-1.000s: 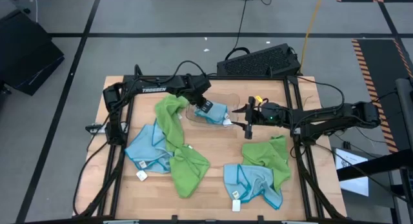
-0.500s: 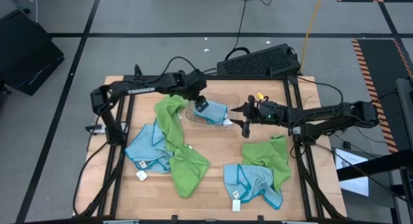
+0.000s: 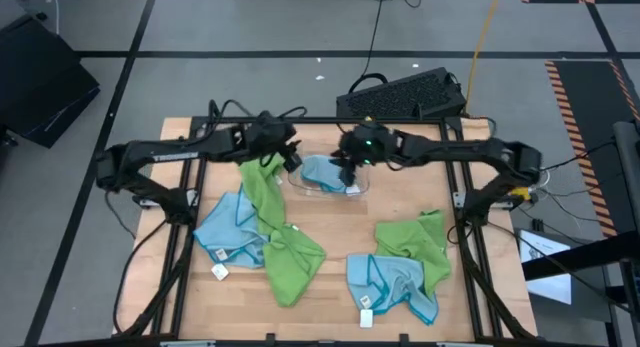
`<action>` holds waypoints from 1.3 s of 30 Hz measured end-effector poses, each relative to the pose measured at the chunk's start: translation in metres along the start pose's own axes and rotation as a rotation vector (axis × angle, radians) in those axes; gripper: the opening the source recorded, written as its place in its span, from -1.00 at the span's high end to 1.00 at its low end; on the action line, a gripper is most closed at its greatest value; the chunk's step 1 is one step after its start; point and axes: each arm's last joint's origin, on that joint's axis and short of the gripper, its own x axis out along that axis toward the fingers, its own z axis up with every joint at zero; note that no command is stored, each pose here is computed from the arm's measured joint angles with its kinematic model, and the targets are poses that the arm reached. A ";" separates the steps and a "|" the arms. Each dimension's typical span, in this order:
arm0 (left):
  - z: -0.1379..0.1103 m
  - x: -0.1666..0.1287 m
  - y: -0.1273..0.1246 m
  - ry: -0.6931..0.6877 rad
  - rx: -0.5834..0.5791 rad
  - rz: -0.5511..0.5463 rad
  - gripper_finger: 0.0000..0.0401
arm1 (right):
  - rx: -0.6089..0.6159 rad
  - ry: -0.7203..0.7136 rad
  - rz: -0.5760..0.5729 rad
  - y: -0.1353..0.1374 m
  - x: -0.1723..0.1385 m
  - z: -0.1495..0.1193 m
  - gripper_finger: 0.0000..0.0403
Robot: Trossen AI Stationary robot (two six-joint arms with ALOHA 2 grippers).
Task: Fold microfiber towels
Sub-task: Put the folded top right blue microfiber cloth into the transparent bin
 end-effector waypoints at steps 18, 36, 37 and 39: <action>-0.083 -0.039 -0.040 -0.223 -0.038 -0.033 0.37 | 0.711 0.064 -0.096 -0.015 0.085 0.011 0.85; -0.081 -0.068 -0.071 -0.341 0.039 -0.164 0.37 | 0.824 0.113 -0.270 -0.009 0.104 -0.014 1.00; -0.081 -0.069 -0.071 -0.341 0.035 -0.169 0.37 | 0.821 0.120 -0.294 -0.009 0.103 -0.015 1.00; -0.082 -0.070 -0.073 -0.342 0.028 -0.179 0.37 | 0.816 0.116 -0.321 -0.010 0.105 -0.017 1.00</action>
